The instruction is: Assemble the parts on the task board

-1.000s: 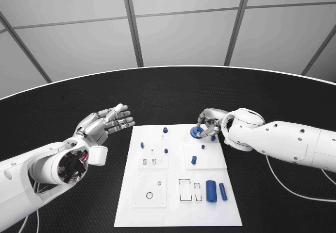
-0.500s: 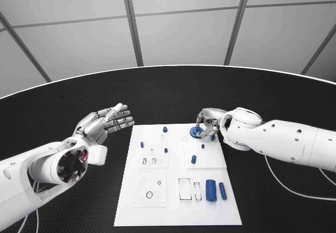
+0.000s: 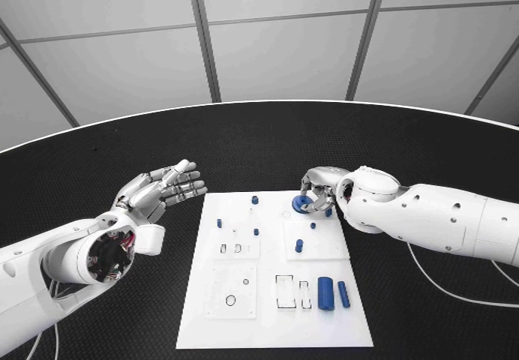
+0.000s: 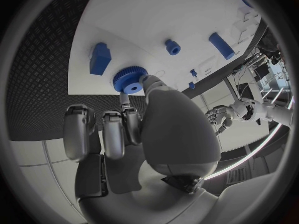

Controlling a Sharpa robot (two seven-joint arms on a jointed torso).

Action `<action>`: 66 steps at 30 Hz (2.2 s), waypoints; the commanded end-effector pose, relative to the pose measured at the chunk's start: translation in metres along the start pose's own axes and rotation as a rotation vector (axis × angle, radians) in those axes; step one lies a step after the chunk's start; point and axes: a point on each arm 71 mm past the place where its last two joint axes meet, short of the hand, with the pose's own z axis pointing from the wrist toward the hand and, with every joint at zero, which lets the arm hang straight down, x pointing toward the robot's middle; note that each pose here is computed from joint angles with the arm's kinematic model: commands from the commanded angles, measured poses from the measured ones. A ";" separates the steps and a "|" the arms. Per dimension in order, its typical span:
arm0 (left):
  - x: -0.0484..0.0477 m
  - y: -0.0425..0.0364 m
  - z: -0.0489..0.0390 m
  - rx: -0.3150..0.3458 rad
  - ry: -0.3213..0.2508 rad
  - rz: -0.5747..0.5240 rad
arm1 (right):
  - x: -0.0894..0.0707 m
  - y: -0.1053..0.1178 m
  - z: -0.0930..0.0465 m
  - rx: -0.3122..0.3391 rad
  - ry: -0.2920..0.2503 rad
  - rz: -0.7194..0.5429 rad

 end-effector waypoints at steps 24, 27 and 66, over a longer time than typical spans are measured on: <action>-0.0016 0.0007 0.0020 -0.004 -0.013 0.005 | -0.009 0.044 -0.017 -0.132 -0.123 0.024; -0.0008 0.0011 0.0026 -0.005 -0.013 0.005 | -0.010 0.060 -0.018 -0.169 -0.138 0.015; 0.0056 0.0027 0.0025 -0.017 -0.007 0.004 | -0.001 0.138 0.022 -0.286 -0.140 -0.089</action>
